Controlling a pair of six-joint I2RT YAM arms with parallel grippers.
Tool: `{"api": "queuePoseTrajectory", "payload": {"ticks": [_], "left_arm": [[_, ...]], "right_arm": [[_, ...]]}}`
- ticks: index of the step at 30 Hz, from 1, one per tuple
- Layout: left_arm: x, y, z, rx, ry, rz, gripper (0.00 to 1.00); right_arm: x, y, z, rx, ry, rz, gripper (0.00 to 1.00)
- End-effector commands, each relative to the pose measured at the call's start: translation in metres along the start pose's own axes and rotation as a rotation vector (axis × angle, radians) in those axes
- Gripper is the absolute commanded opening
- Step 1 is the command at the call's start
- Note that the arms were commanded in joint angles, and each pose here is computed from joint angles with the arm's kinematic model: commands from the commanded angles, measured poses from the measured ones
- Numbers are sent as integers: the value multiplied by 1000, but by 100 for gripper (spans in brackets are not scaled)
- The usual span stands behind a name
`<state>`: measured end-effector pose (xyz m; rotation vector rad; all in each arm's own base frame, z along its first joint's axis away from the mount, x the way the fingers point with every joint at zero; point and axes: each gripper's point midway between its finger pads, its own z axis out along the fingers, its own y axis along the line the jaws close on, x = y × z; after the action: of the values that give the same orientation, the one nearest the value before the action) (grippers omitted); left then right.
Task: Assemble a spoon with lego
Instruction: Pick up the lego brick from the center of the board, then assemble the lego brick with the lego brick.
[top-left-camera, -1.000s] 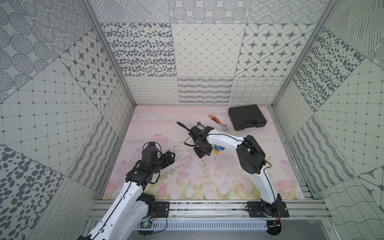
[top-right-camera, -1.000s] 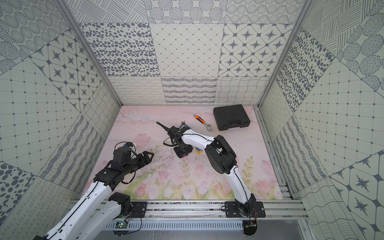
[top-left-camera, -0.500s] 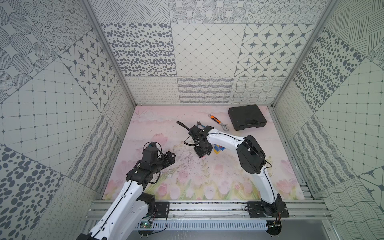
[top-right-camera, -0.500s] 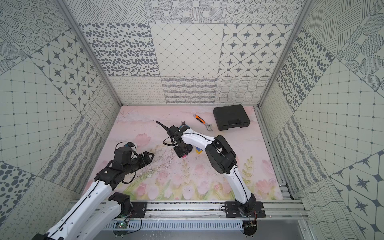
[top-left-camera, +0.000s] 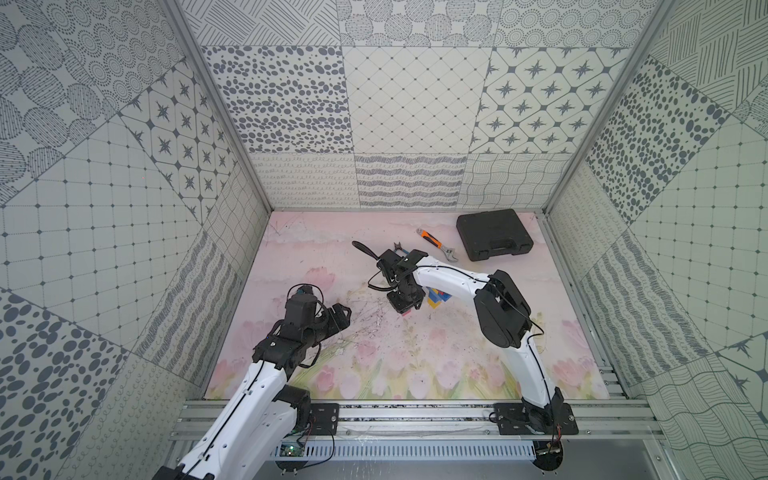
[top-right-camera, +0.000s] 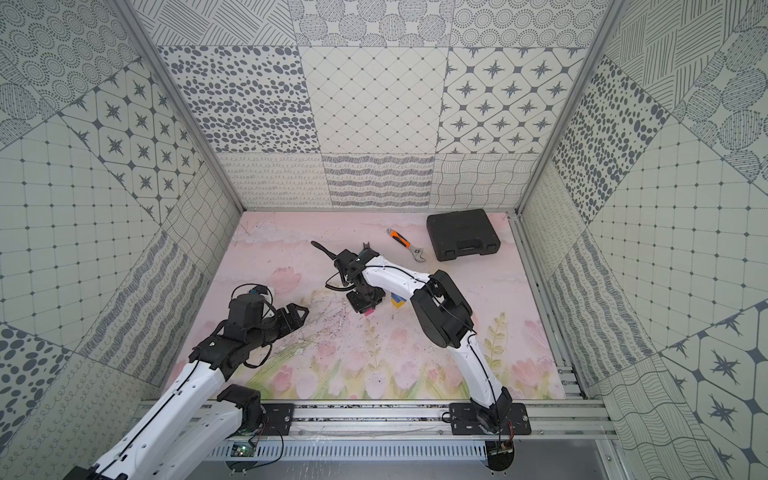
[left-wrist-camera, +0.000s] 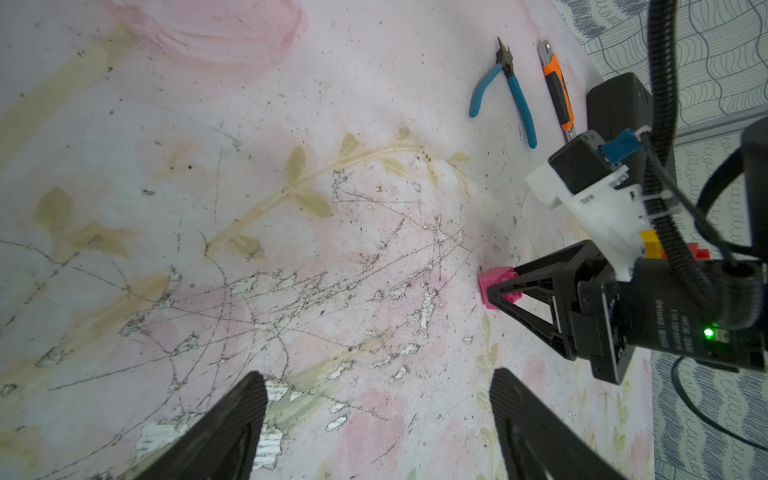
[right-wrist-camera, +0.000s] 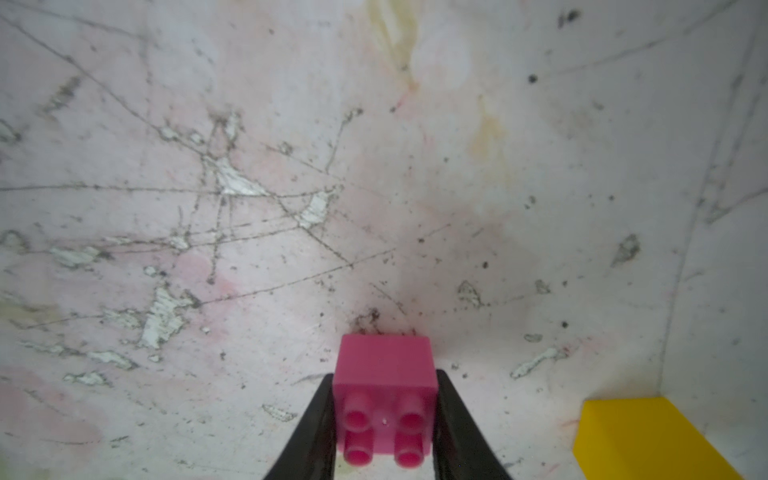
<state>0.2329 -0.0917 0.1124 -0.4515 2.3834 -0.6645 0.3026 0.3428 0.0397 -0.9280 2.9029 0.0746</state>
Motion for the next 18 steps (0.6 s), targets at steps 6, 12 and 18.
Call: {"api": "queuePoseTrajectory", "payload": {"ticks": [6, 12, 18], "left_arm": [[-1, -32, -6, 177, -9, 82, 87], [1, -55, -3, 199, -4, 194, 87], [12, -76, 16, 197, 55, 247, 86]], "right_arm": [[-20, 42, -79, -150, -127, -82, 27], [-24, 52, -155, -227, -236, -124, 27], [-15, 33, -213, -181, -284, -151, 27]]}}
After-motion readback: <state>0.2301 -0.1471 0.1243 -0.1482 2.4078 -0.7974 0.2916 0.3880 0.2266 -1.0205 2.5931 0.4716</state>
